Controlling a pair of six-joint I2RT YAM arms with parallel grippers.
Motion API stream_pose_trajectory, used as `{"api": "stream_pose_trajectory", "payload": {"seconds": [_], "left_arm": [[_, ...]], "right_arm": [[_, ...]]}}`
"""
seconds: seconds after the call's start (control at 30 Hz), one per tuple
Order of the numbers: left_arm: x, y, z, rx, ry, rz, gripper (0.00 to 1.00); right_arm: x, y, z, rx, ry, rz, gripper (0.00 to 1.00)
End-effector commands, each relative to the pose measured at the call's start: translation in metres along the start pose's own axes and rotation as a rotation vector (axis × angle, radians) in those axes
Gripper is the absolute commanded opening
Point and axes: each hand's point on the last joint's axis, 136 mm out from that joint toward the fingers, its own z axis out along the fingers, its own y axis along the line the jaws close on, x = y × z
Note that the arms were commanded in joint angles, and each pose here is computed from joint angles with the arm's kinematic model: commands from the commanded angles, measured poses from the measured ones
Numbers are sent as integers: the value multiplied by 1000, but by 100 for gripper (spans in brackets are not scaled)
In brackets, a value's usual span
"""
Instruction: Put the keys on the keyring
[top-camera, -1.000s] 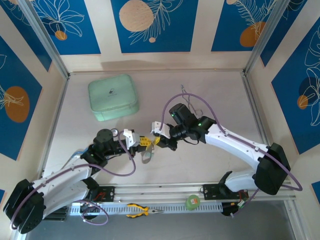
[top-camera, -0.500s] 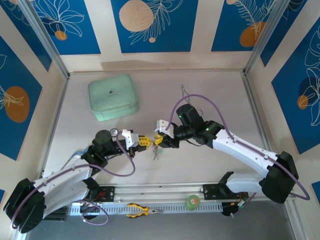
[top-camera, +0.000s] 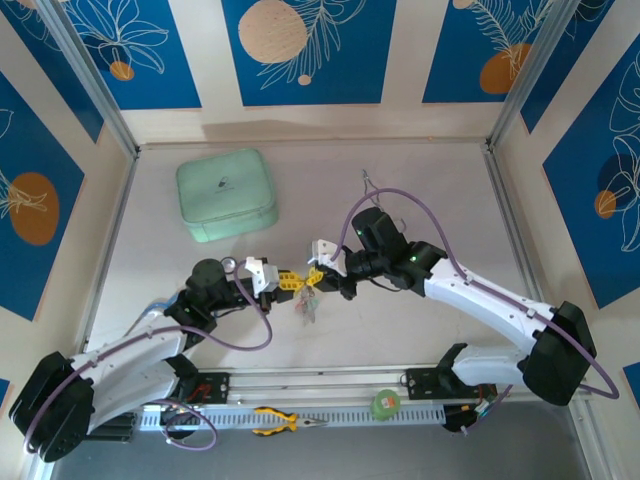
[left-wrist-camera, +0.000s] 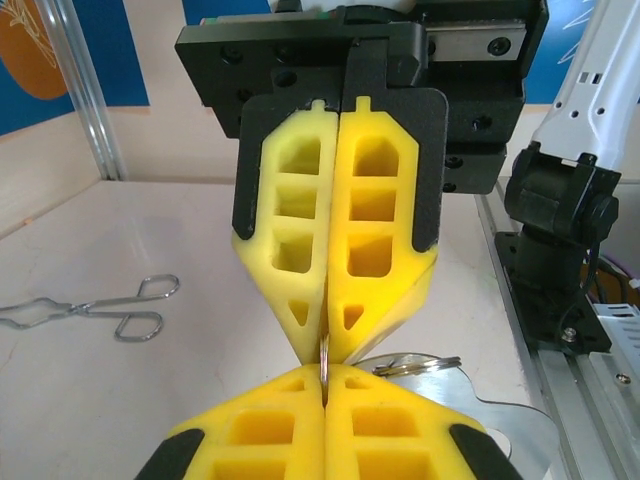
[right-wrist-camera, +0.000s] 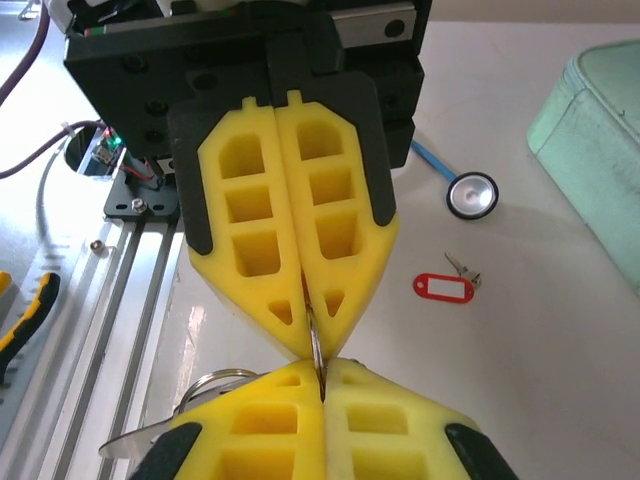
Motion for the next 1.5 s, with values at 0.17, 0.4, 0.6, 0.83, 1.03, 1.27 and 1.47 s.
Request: {"api": "stream_pose_trajectory", "payload": {"seconds": [0.17,0.4,0.6,0.83,1.03,1.27,1.47], "left_arm": [[7,7,-3,-40,130,73,32],[13,5,2,20,211,104,10],[3,-1,3,45,155,101,0],[-9,-8,0,46,0,60,0],[-11,-7,-1,35,-27,30,0],[-12,-5,-1,21,-45,16,0],[-13,-5,-1,23,-47,7,0]], "right_arm": [[11,6,-1,-13,214,-78,0],[5,9,4,-35,296,-135,0],[-9,6,6,-17,232,-120,8],[-7,2,-9,-17,16,-43,22],[1,5,-5,-38,11,-14,22],[5,8,0,-54,14,0,21],[-1,7,1,-59,-6,-7,0]]}}
